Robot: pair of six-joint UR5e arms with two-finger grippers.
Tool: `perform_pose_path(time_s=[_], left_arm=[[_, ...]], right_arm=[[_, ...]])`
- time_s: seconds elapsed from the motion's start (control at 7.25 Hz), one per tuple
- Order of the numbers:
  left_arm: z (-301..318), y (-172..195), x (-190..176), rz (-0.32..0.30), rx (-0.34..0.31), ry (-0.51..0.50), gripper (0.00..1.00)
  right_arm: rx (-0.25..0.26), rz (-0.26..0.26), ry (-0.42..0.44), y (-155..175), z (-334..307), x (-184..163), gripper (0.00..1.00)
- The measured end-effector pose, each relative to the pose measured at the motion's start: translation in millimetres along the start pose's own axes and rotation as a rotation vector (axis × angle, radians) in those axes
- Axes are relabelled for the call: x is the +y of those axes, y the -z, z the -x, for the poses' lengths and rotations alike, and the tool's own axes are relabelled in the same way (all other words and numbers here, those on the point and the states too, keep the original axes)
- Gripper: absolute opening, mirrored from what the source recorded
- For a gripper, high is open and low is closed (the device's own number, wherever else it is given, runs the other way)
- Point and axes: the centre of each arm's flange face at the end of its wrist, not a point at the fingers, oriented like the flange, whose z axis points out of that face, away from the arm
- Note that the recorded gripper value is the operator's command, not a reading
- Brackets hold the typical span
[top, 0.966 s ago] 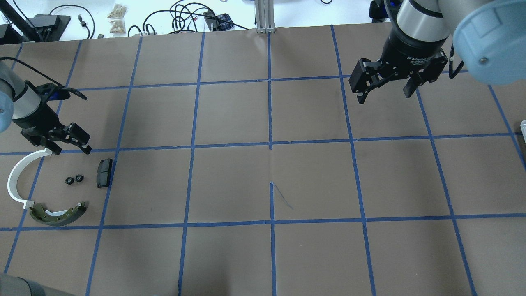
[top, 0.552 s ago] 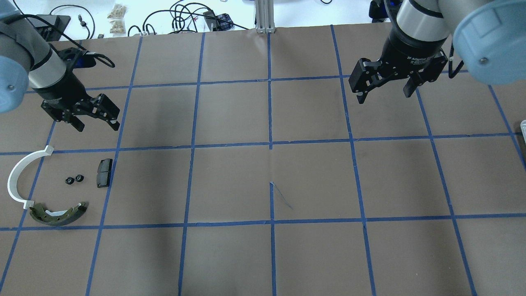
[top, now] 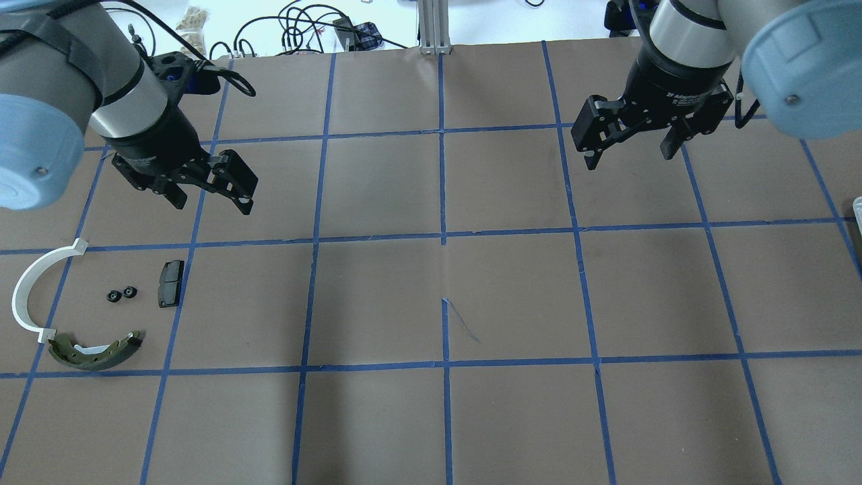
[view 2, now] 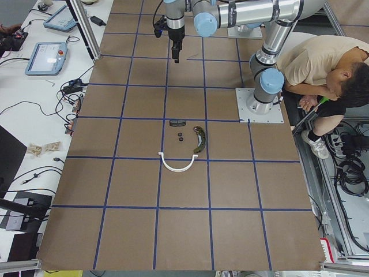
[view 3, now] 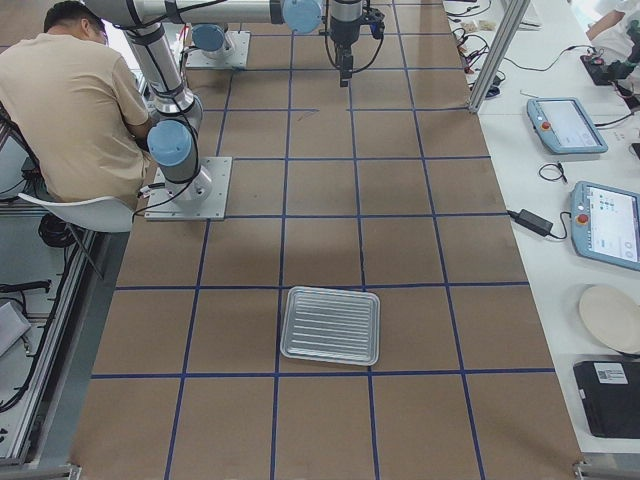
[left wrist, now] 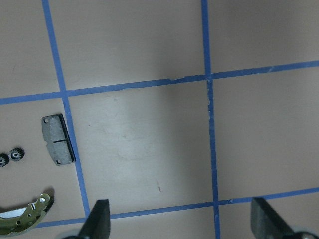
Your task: Place bearing gear from tray to pile
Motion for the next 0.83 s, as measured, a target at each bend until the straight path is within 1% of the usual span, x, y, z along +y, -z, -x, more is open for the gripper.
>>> perform_pose_path(time_s=[0.28, 0.83], left_arm=[[-27.5, 13.2, 19.1, -0.004, -0.005, -0.041, 1.00], [-34.7, 23.3, 32.5, -0.007, -0.005, -0.050, 1.00]], right_arm=[[0.000, -0.002, -0.001, 0.2, 0.0, -0.3, 1.00], [0.001, -0.004, 0.000, 0.4, -0.1, -0.5, 1.00]])
